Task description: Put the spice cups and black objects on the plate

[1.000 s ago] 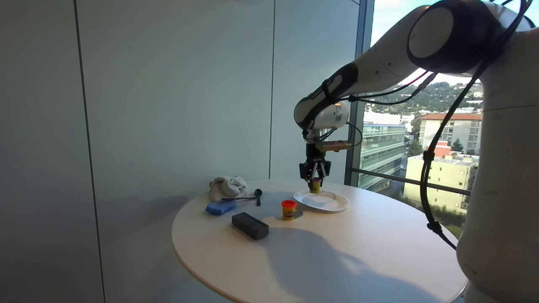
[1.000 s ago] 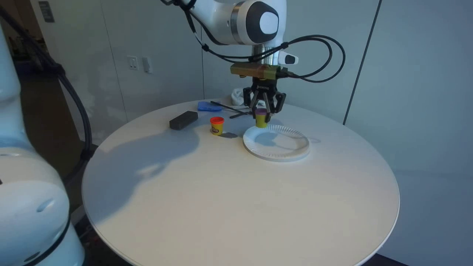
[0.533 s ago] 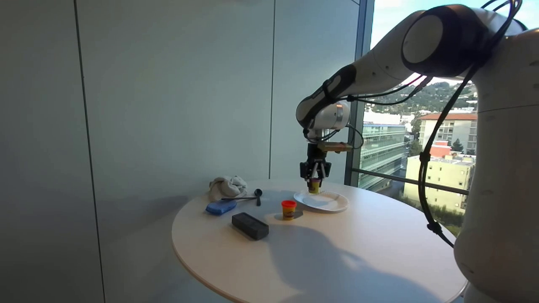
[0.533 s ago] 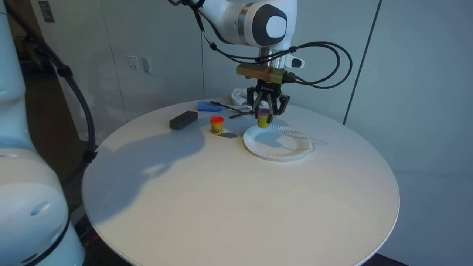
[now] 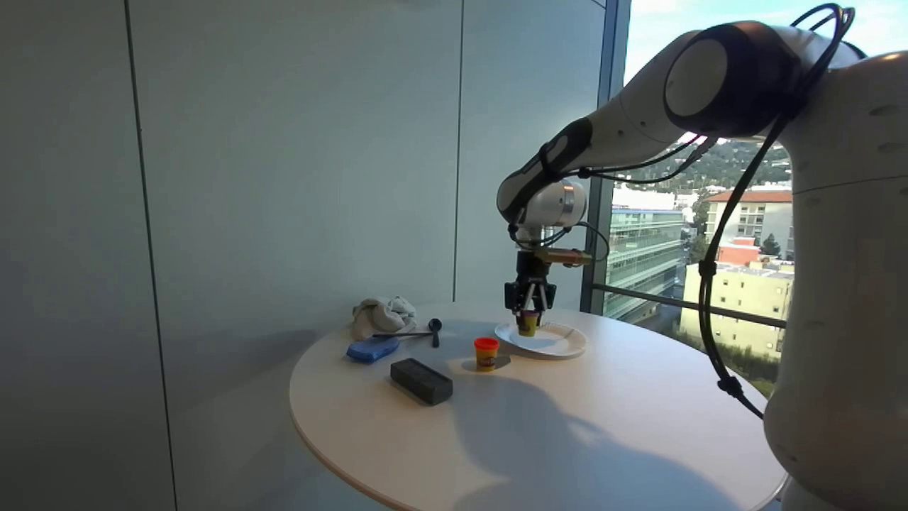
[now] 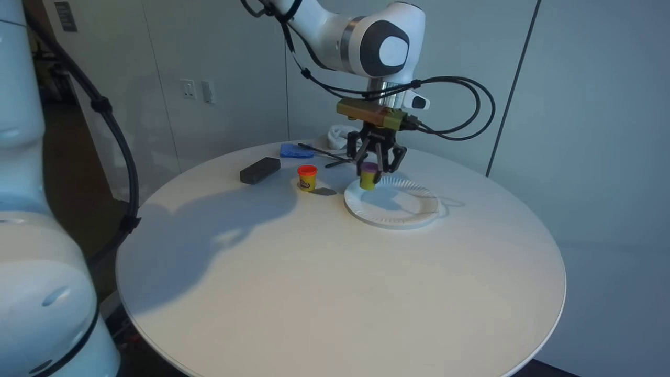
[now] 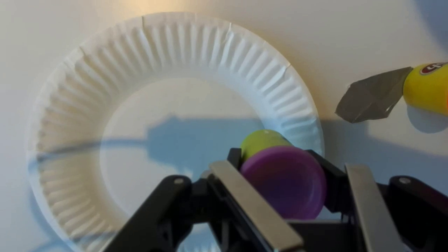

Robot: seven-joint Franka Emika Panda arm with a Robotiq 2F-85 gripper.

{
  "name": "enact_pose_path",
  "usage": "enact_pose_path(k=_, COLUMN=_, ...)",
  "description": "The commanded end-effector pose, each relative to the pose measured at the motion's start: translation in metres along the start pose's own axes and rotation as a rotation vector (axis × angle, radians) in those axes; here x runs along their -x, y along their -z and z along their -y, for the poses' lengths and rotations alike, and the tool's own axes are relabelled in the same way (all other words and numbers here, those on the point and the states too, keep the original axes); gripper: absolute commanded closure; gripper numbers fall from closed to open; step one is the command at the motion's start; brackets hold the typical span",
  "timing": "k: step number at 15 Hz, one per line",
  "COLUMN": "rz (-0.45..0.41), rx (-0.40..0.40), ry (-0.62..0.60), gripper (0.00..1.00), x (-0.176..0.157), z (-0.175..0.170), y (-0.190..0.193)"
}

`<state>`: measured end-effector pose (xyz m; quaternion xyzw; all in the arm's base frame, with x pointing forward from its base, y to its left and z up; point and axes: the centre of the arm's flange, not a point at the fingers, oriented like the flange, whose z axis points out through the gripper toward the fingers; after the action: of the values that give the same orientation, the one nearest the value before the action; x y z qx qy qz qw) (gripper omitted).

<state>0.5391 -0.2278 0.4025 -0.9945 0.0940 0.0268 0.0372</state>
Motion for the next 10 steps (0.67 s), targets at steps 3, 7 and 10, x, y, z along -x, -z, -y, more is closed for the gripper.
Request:
enact_pose_path(k=3, rz=0.024, rx=-0.034, ry=0.005, gripper=0.27, x=-0.012, z=-0.001, y=0.007)
enact_pose_path(k=7, rz=0.019, rx=-0.033, ry=0.006, gripper=0.06, x=-0.011, z=0.001, y=0.010)
enact_pose_path(k=10, rz=-0.019, rx=0.001, ry=0.020, gripper=0.00, x=-0.001, z=0.003, y=0.029)
